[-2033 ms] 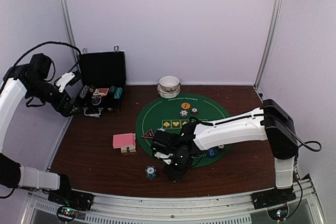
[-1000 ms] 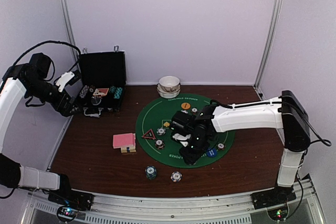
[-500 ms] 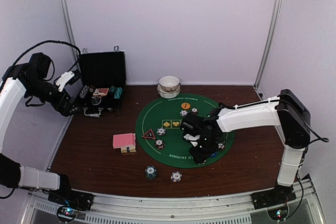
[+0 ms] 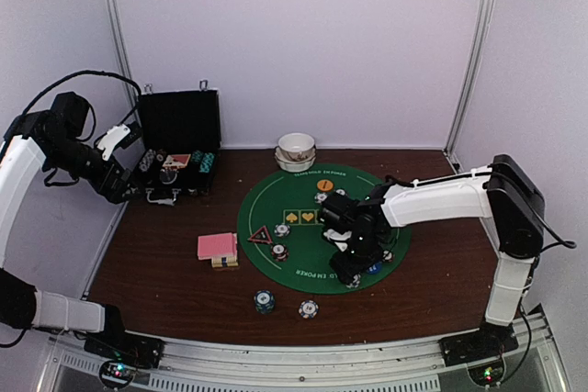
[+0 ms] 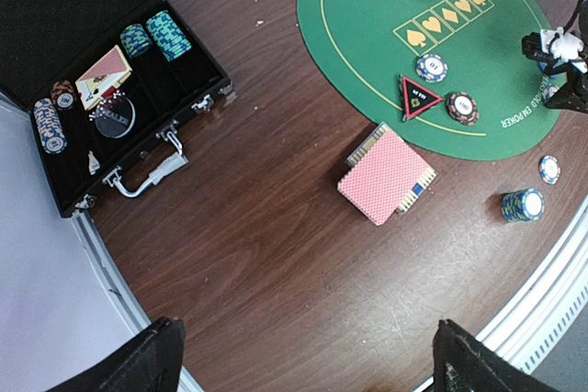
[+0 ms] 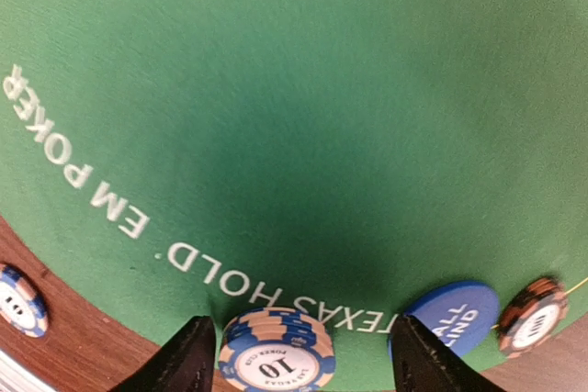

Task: Distribute texas hold em gaming equipment
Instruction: Place the poker chips pile in the small blind area, then pick up the pile of poker chips from the pile of poker chips.

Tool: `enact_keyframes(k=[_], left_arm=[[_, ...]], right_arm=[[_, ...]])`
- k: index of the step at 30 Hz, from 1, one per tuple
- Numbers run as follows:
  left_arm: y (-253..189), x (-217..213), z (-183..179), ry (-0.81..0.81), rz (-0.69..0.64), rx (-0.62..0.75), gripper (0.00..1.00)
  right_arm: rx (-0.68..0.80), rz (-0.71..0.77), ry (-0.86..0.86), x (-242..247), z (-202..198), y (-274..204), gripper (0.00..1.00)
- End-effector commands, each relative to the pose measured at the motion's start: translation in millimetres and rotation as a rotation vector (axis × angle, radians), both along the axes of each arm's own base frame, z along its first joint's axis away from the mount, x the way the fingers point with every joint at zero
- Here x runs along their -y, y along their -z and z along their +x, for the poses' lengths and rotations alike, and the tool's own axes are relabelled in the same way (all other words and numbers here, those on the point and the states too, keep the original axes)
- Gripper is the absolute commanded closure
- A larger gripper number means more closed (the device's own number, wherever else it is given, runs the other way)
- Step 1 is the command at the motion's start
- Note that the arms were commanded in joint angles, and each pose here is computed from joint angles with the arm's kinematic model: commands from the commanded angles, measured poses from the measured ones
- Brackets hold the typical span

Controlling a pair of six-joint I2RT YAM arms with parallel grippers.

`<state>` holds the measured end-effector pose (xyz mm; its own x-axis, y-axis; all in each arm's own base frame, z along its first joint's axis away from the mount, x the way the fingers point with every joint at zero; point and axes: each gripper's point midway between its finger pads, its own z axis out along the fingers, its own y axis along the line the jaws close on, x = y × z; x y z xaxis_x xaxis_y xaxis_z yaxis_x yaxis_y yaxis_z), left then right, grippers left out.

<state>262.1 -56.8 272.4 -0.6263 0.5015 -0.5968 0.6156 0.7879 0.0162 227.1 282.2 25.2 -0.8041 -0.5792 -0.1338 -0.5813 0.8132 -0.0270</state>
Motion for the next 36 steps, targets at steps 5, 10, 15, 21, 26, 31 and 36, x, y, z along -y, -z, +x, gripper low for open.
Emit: enact_keyframes(k=[5,10,15,21,26,31,36], left_arm=[[-10.1,-0.7,2.6,0.002,-0.003,0.035,0.02],[-10.7,-0.1,2.3,0.005,-0.006,0.037,0.03],[-9.5,1.4,1.7,0.012,-0.011,0.033,0.02],[-8.7,2.2,1.1,0.015,-0.015,0.032,0.02],[-8.2,2.7,0.5,0.016,-0.018,0.029,0.02],[-9.8,0.9,0.8,0.013,-0.007,0.037,0.02],[-10.4,0.2,0.8,0.011,-0.003,0.040,0.03]], right_arm=[[0.180,0.155,-0.112,-60.9,9.9,-87.2,0.22],[0.126,0.242,-0.305,-129.9,-36.7,-103.0,0.18],[0.075,0.272,-0.425,-172.1,-66.8,-86.9,0.17],[0.028,0.239,-0.473,-193.1,-78.8,-60.0,0.17],[0.033,0.234,-0.478,-200.1,-75.8,-52.3,0.18],[0.019,0.234,-0.486,-204.3,-76.1,-46.4,0.21],[0.003,0.233,-0.501,-206.9,-77.8,-42.7,0.26]])
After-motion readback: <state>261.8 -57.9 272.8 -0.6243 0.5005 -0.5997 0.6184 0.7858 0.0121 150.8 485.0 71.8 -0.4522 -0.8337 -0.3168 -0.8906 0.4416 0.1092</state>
